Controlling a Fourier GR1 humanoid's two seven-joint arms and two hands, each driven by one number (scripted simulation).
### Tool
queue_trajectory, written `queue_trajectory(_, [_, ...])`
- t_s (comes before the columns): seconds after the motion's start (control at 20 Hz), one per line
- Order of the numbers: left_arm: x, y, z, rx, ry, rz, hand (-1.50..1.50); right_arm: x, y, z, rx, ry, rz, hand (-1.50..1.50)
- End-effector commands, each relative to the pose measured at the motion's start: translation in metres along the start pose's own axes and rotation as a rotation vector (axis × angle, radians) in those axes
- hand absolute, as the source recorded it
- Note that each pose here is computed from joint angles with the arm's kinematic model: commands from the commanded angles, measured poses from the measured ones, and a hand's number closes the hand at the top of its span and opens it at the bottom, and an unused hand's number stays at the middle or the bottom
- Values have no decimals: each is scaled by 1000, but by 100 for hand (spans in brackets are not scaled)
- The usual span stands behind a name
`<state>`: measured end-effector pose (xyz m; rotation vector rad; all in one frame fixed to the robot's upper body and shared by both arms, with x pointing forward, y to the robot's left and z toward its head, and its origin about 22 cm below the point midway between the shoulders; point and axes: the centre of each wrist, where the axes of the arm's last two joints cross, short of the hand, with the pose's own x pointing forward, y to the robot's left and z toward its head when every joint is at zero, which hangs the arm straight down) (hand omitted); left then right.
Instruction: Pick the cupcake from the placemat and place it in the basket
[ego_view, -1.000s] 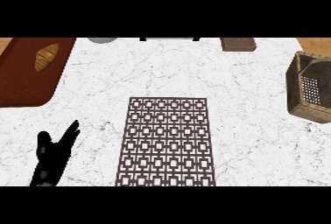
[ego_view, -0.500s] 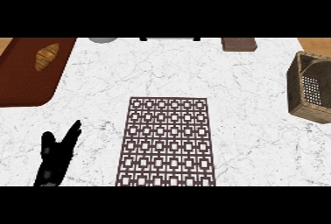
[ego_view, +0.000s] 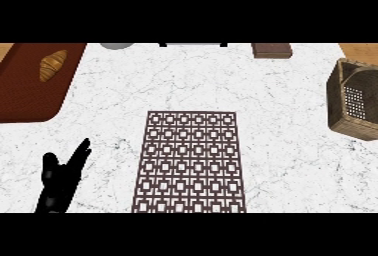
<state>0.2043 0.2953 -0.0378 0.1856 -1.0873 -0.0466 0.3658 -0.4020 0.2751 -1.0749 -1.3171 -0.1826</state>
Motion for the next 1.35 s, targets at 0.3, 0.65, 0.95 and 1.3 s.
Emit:
queue_trajectory(0.3, [-16,-20,-3,-28,71,2,0,-38,-33,-28,-24,-30,266,-150])
queue_trajectory(0.65, [-17,-7,-1,-32,69,26,0,-42,-51,-29,-91,-63,131,-150])
queue_trajectory(0.95, [-18,8,9,-4,83,32,0,-39,-89,-20,-159,-12,8,-150])
queue_trajectory(1.3, [-15,9,17,1,80,23,0,-75,-171,-12,-239,60,15,-150])
